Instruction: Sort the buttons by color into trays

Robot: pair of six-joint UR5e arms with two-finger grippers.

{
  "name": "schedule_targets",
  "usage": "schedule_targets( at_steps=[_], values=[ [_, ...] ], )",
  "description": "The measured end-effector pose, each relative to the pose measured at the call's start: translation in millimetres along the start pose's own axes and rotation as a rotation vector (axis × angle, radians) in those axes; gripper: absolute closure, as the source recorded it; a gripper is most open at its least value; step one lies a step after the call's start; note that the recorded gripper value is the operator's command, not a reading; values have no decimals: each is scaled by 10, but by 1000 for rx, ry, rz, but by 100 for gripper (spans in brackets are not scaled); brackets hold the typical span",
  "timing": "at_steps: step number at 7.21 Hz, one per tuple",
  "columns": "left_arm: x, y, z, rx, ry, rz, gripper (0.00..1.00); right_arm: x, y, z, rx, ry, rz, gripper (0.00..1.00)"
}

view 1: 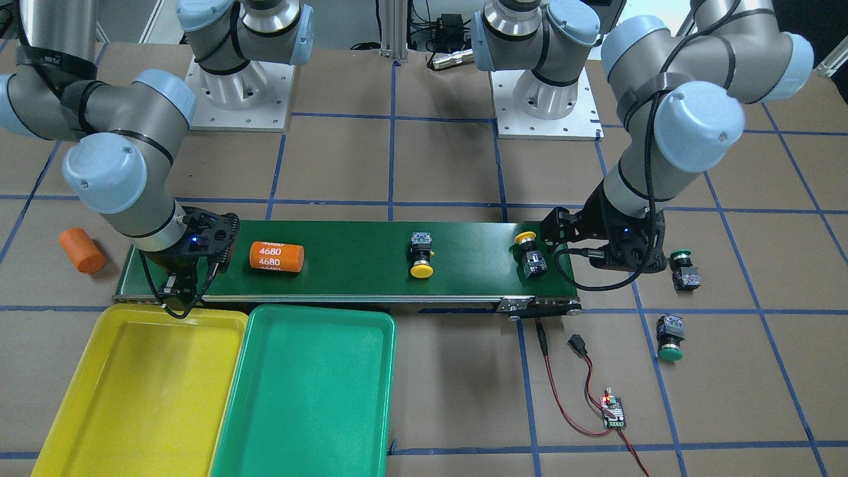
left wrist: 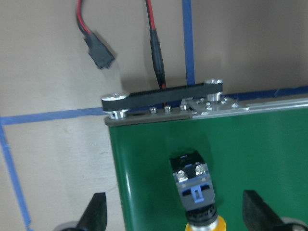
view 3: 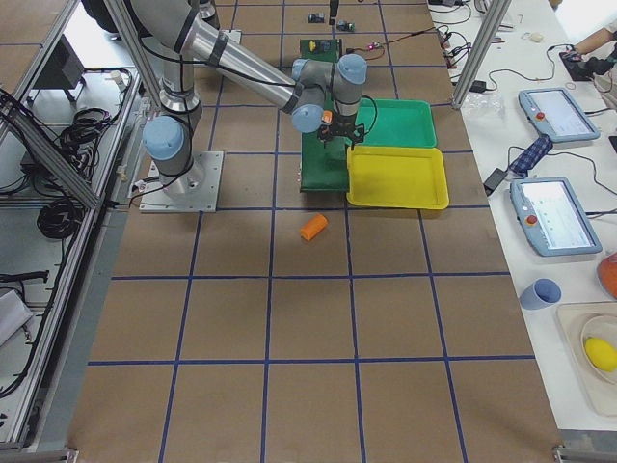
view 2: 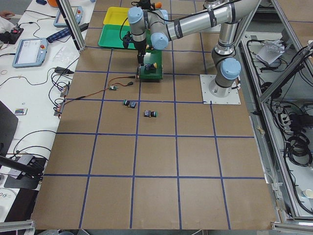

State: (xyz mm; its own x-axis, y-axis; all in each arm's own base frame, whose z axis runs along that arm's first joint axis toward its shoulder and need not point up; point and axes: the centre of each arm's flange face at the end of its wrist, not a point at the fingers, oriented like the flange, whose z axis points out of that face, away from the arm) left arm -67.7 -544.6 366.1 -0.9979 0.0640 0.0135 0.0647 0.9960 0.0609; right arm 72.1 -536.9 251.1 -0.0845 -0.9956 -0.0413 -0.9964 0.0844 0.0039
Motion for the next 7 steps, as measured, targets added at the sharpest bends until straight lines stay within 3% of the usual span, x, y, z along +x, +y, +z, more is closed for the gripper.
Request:
schedule_targets(
  at_steps=[1, 3, 5, 7],
  values=[
    [-290, -12, -197, 6, -25, -28, 0, -30, -21, -21, -4, -3, -6, 0],
    [-1178, 41, -240, -9, -28, -49, 0, -70, -6, -65, -39, -3, -17, 0],
    [-1951, 177, -38, -44, 1, -25, 0, -111, 25, -9, -74, -20, -20, 0],
    [-2210, 252, 423, -51, 12, 25, 0, -155, 29, 32, -87, -35, -13, 0]
  ],
)
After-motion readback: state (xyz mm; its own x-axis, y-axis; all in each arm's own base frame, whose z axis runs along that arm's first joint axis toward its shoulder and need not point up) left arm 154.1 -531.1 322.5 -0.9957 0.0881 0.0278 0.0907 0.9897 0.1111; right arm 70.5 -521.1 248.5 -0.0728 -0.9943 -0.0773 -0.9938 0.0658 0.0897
